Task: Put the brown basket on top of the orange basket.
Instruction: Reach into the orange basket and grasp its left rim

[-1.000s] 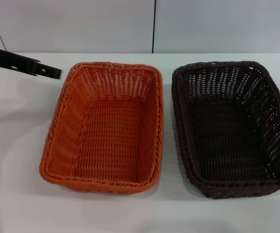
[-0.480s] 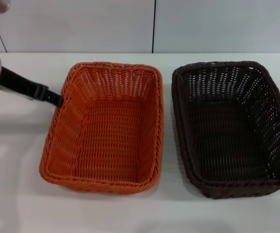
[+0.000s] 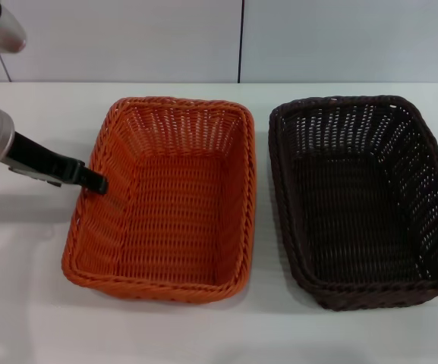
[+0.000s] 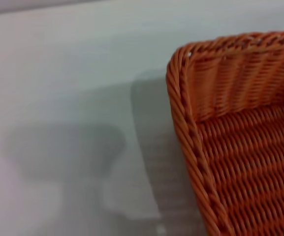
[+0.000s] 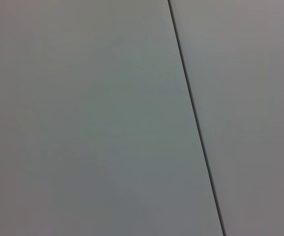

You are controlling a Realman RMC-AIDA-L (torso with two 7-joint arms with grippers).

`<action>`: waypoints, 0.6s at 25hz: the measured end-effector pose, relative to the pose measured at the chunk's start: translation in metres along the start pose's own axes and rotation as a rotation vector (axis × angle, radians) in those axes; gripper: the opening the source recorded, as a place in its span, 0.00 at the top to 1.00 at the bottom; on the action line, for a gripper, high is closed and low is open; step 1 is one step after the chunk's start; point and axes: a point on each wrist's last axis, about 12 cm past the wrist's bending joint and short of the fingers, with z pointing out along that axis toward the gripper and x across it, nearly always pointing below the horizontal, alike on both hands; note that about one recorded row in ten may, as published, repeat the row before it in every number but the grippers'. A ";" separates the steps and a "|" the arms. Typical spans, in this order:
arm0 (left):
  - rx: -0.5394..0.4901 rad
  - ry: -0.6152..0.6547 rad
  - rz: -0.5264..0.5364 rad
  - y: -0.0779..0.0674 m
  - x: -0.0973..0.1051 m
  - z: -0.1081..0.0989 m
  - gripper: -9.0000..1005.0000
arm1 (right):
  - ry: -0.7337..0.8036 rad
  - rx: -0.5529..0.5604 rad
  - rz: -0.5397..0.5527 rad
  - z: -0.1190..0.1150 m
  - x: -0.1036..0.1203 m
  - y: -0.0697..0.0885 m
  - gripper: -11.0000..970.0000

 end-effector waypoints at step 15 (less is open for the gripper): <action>0.017 0.045 0.022 -0.001 0.005 0.025 0.31 | 0.008 0.003 -0.001 -0.001 0.001 -0.001 0.31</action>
